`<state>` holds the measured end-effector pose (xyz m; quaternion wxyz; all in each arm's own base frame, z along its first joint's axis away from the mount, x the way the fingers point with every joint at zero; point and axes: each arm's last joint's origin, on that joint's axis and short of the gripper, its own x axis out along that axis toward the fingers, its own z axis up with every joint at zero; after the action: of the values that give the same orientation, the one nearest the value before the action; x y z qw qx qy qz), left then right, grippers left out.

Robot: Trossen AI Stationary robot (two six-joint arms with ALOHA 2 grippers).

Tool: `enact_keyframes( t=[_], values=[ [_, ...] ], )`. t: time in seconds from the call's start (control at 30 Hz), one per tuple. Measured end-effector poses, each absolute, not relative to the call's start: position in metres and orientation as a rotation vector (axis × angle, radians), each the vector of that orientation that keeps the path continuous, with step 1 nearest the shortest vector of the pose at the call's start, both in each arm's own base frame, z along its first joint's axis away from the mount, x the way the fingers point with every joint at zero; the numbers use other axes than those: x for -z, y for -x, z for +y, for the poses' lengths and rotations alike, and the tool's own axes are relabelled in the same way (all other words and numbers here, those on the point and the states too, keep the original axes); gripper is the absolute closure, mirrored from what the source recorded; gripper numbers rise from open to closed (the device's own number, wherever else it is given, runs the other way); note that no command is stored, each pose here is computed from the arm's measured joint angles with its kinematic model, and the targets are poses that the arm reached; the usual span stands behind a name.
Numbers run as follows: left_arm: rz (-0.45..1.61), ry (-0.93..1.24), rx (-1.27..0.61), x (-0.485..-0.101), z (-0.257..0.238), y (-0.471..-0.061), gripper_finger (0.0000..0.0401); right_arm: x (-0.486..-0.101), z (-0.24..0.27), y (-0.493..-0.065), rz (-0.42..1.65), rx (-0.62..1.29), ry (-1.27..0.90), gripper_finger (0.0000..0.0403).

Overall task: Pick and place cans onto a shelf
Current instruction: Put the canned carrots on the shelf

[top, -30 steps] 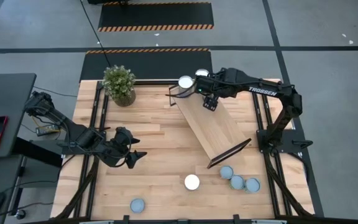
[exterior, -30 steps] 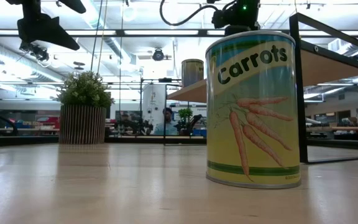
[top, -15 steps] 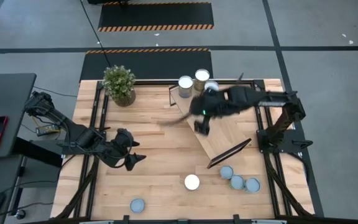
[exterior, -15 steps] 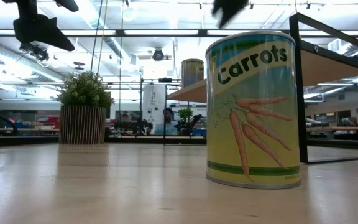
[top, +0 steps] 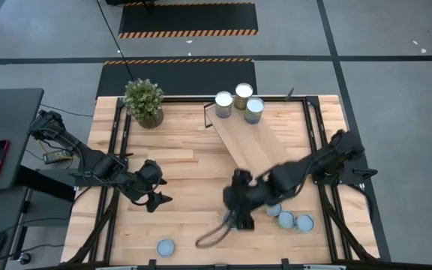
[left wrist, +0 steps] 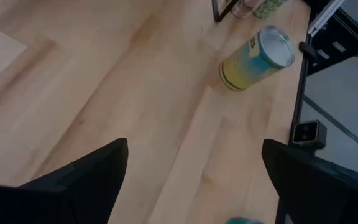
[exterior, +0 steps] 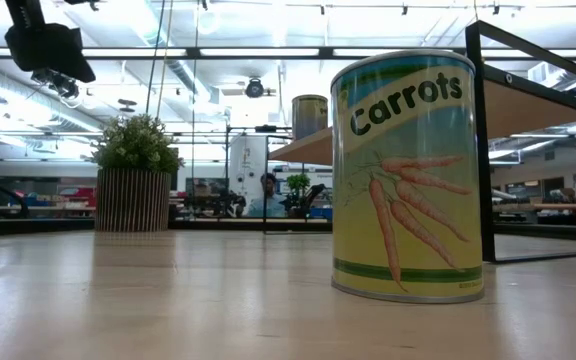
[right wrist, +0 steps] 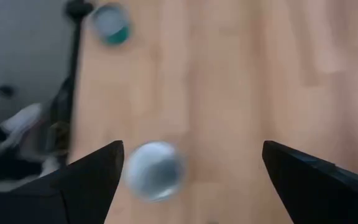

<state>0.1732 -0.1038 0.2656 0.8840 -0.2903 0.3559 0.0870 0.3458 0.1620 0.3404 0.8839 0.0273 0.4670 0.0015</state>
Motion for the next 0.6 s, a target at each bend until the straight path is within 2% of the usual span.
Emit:
enact_keyframes(
  t=[0.27, 0.6],
  values=[
    [0.764, 0.602, -0.157, -0.265, -0.104, -0.173, 0.0026, -0.300, 0.203, -0.370, 1.086, -0.118, -0.039, 0.0007],
    [0.808, 0.569, -0.197, -0.261, -0.102, -0.169, 0.0026, -0.260, 0.213, -0.386, 1.210, -0.159, 0.068, 0.0003]
  ],
)
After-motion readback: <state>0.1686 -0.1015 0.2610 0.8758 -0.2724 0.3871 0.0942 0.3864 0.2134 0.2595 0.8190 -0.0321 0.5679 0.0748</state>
